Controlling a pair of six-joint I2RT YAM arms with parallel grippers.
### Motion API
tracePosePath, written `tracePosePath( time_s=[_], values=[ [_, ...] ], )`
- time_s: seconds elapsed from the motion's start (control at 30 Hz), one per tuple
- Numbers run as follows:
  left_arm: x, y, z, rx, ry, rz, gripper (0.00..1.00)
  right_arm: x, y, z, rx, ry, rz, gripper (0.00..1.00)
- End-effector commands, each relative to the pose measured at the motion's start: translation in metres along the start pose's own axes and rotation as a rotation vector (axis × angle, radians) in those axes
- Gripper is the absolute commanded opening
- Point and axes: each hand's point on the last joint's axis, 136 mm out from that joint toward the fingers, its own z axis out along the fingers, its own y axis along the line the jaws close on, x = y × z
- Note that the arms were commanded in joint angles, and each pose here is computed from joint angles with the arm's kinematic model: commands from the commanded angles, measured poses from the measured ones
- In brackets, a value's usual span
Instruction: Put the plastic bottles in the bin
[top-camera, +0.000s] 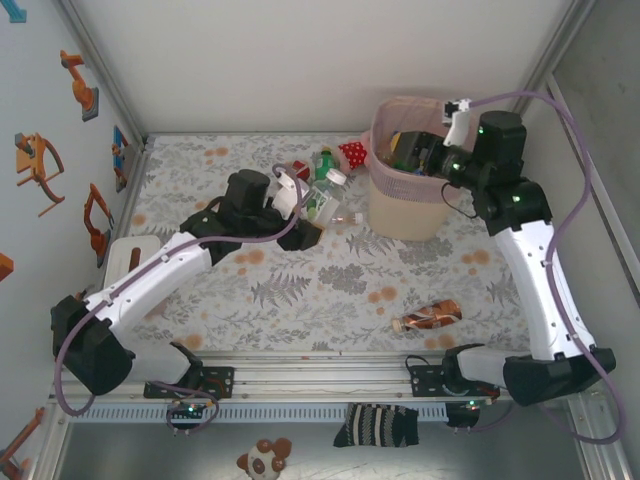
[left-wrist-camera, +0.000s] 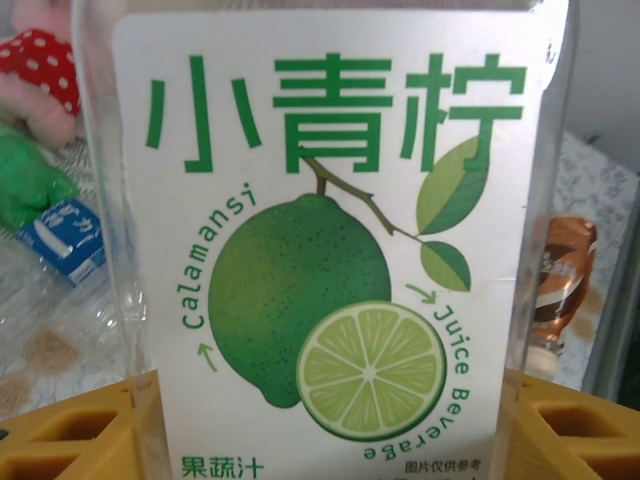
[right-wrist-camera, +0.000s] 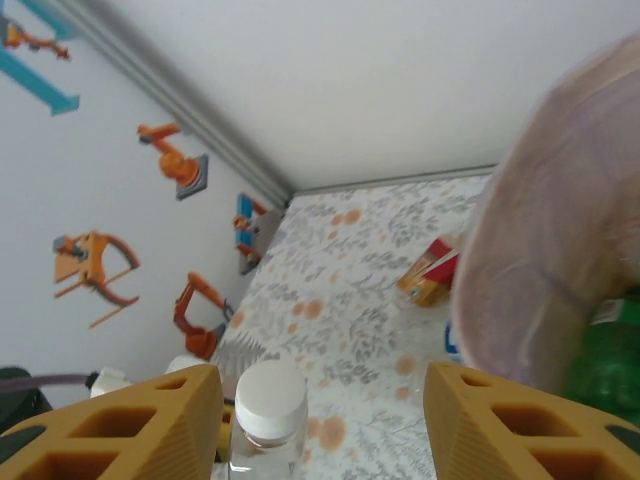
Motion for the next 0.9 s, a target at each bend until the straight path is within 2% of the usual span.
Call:
tracePosePath(
  time_s=[0.0, 0.13, 0.53, 0.7, 0.87],
  values=[
    [-0.025, -0.02, -0.012, 0.089, -0.101, 0.007, 0.54, 0.006, 0.02, 0.012, -0.062, 0.041, 0.003, 0.58],
    [-0.033, -0.025, -0.016, 0.111, -0.136, 0.008, 0.54, 0.018, 0.033, 0.027, -0.089, 0.089, -0.005, 0.62],
    [-0.035, -0.027, -0.018, 0.121, -0.144, 0.003, 0.54, 0.048, 0.055, 0.066, -0.119, 0.201, -0.035, 0.65],
    [-0.035, -0.028, -0.019, 0.123, -0.144, 0.002, 0.54, 0.055, 0.057, 0.079, -0.11, 0.226, -0.037, 0.64],
    [-0.035, -0.028, -0.02, 0.119, -0.145, 0.001, 0.54, 0.057, 0.058, 0.084, -0.106, 0.23, -0.038, 0.58]
  ],
)
